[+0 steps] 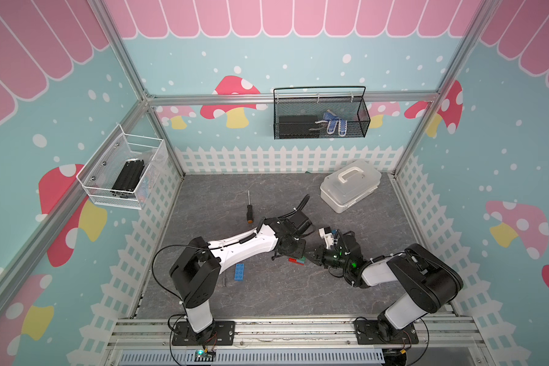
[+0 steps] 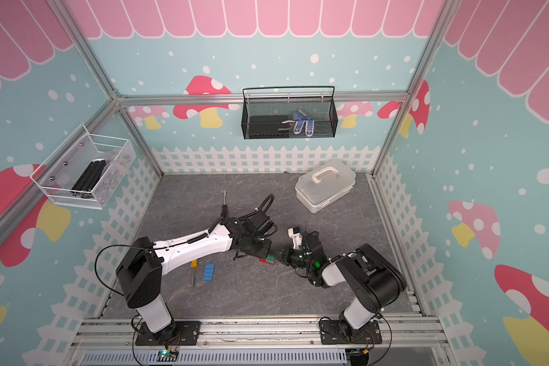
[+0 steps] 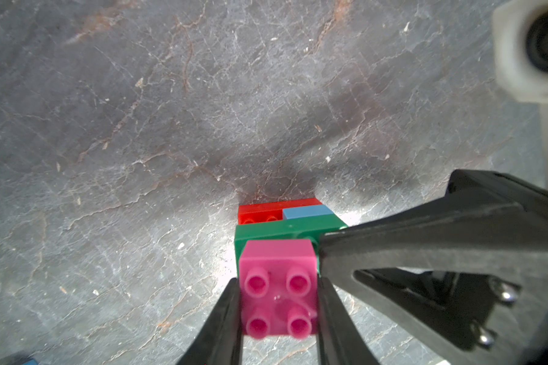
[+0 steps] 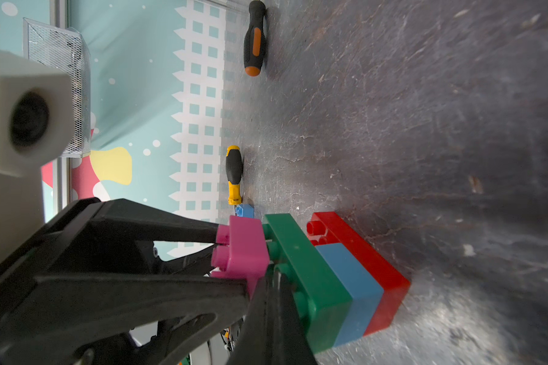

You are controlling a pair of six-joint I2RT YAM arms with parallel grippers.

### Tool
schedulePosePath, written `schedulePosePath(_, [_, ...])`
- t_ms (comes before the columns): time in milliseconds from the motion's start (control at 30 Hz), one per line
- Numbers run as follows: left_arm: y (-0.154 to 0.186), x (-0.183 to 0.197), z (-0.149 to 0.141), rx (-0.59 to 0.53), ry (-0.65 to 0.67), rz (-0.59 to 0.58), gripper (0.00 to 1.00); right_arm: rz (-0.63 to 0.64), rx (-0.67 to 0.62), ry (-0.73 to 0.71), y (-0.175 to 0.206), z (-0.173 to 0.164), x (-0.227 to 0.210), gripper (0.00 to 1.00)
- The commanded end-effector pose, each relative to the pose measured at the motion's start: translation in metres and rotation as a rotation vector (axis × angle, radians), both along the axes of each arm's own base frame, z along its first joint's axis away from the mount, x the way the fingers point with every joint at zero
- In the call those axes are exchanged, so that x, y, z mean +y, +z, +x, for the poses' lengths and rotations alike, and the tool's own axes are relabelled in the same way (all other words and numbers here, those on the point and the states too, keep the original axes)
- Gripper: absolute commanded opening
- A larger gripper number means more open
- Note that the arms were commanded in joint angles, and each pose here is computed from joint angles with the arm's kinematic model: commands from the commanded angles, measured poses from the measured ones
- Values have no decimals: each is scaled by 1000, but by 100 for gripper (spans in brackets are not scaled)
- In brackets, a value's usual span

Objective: Assemble the number 5 with lego
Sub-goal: Assemble the lego brick with the lego brick.

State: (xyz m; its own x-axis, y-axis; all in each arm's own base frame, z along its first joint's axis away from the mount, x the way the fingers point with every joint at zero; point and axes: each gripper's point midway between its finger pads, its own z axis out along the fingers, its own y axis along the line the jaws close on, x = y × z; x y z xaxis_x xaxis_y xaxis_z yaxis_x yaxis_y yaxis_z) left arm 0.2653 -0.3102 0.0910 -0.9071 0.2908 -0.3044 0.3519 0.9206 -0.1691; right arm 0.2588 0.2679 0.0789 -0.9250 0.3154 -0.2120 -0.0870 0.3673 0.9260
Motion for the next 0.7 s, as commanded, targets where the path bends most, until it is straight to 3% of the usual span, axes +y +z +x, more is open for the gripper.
schedulePosePath(0, [-8, -1, -3, 4, -12, 36, 34, -80, 110, -24, -35, -10, -12, 0])
schedulePosePath(667, [-15, 6, -5, -3, -15, 106, 34, -88, 117, -19, -36, -12, -12, 0])
